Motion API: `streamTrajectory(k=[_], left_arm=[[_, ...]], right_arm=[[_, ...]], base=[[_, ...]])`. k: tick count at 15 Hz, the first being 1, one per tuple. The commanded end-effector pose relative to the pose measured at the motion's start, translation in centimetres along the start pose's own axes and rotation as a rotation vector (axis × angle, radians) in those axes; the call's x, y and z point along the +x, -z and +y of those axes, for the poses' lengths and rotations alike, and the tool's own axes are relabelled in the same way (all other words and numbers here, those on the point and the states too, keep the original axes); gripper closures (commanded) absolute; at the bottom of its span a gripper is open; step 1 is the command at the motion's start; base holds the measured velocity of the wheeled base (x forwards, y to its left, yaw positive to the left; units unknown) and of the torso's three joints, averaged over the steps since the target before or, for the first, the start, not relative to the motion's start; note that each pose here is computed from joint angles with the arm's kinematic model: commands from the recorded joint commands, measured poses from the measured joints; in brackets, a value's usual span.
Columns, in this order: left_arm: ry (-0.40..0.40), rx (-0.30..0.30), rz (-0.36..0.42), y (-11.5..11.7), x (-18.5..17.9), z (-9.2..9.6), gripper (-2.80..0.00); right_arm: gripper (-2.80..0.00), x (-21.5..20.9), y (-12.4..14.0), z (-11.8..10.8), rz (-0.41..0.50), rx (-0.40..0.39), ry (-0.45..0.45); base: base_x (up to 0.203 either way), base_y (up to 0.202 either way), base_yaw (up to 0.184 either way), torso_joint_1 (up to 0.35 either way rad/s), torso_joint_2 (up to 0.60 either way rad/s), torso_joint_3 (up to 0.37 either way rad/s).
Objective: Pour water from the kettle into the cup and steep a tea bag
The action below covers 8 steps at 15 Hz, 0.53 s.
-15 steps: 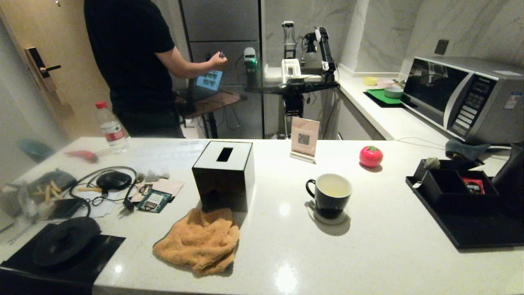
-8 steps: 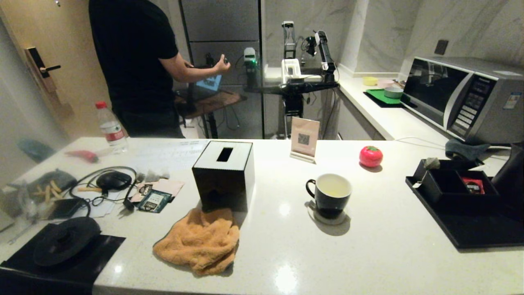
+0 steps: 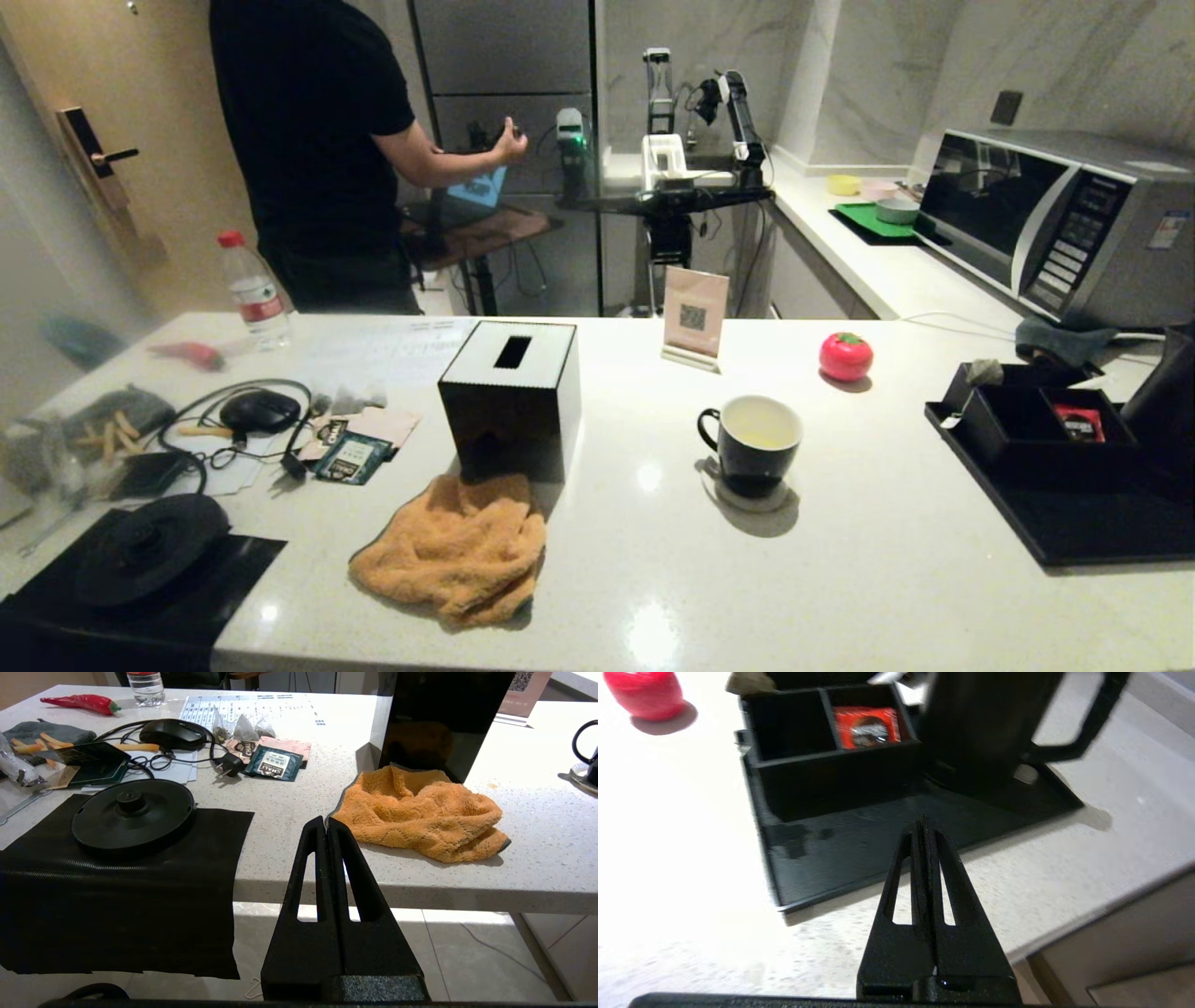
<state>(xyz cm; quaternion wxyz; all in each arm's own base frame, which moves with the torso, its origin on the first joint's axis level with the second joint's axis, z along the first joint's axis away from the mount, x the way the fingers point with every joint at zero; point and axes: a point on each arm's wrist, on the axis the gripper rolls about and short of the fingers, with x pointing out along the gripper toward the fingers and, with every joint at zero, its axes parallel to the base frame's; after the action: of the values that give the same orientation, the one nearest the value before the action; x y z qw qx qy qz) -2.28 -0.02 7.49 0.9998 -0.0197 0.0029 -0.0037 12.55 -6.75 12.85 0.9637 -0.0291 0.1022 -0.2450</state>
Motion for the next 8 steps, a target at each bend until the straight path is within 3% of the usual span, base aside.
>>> streamTrajectory(k=[1, 5, 8], left_arm=[[0.0, -0.001, 0.0, 0.0, 0.0, 0.0, 0.0], [0.0, -0.001, 0.0, 0.0, 0.0, 0.0, 0.0], [0.0, -0.001, 0.0, 0.0, 0.0, 0.0, 0.0]], right_arm=[[0.0, -0.2, -0.7, 0.6, -0.04, -0.009, -0.042], [0.0, 1.0, -3.5, 1.4, -0.125, -0.014, -0.094], [0.0, 2.4, -4.7, 1.8, -0.133, -0.017, -0.112]], base=[[0.0, 0.0, 0.0, 0.0, 0.0, 0.0], [0.0, 0.0, 0.0, 0.0, 0.0, 0.0], [0.0, 0.0, 0.0, 0.0, 0.0, 0.0]])
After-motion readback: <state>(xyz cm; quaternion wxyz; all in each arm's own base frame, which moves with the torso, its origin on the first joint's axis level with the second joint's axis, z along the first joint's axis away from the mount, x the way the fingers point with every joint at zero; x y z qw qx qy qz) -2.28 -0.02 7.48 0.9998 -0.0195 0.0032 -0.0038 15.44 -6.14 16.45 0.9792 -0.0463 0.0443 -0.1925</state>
